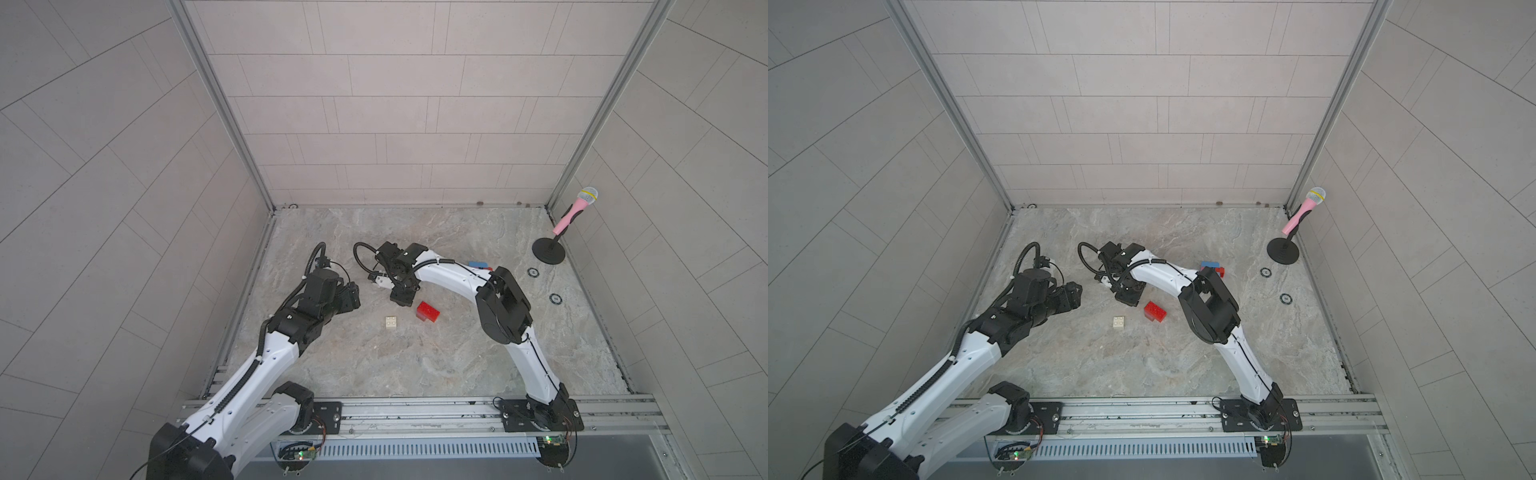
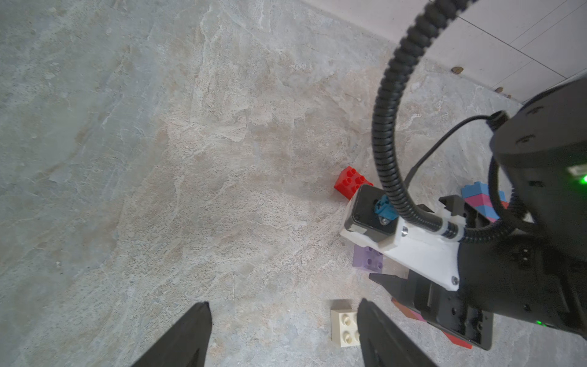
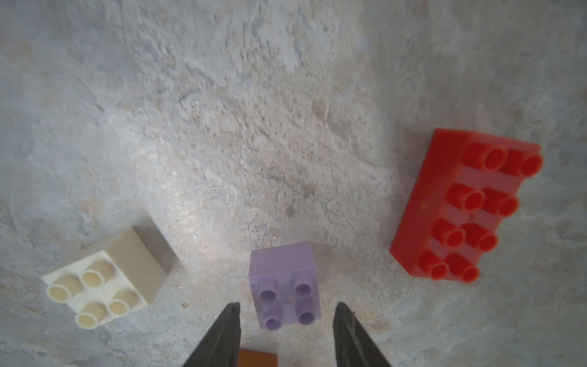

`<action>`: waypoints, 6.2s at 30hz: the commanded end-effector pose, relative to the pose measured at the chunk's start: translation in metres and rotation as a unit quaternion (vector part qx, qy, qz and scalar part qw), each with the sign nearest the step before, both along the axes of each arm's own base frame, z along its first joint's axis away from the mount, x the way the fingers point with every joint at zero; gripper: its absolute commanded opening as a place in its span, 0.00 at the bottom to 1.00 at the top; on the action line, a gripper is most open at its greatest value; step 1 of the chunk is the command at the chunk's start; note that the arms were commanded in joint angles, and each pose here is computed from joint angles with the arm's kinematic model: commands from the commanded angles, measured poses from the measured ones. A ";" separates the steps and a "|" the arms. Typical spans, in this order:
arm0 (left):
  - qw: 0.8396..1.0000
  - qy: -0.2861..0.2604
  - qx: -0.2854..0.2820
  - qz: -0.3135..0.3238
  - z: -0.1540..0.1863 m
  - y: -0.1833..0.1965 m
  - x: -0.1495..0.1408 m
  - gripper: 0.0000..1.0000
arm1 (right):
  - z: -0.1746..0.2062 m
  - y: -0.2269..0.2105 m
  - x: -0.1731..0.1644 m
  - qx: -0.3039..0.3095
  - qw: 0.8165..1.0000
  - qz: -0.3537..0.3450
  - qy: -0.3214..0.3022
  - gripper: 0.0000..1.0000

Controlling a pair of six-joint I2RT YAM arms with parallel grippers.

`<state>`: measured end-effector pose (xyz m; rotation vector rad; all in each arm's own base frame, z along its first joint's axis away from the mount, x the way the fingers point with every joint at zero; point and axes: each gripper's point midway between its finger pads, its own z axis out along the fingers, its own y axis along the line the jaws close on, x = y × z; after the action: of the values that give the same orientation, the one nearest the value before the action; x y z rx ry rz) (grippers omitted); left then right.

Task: Assemble the letter p with lego
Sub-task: Pick up the lego brick from the center of the board, then assemble the lego brick with the lego brick, then adjust the lego brick at the center of the board.

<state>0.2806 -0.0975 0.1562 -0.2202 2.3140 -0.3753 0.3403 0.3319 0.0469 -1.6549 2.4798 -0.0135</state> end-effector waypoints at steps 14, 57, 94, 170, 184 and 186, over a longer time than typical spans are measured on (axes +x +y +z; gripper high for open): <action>1.000 0.004 -0.003 0.004 -0.005 0.001 0.002 0.79 | -0.019 0.002 -0.002 -0.019 1.000 0.002 0.013 0.42; 0.999 -0.023 -0.020 -0.020 -0.015 -0.006 0.001 0.79 | 0.109 -0.062 -0.034 0.027 0.983 -0.171 -0.061 0.17; 0.998 -0.037 -0.030 -0.046 -0.017 -0.016 0.004 0.79 | 0.045 -0.058 -0.052 -0.001 0.990 -0.143 -0.017 0.16; 0.997 -0.043 -0.031 -0.049 -0.019 -0.015 0.001 0.79 | 0.026 -0.106 -0.063 0.012 0.960 -0.259 -0.107 0.83; 0.997 -0.043 -0.032 -0.049 -0.019 -0.015 0.000 0.79 | 0.038 -0.125 -0.045 0.001 0.937 -0.295 -0.188 0.82; 0.998 -0.042 -0.032 -0.046 -0.020 -0.014 0.000 0.79 | 0.042 -0.125 -0.050 0.005 0.939 -0.292 -0.182 0.80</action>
<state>0.2797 -0.1152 0.1349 -0.1219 2.2529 -0.5056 0.2924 0.2097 0.0712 -0.8036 2.5791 -0.3487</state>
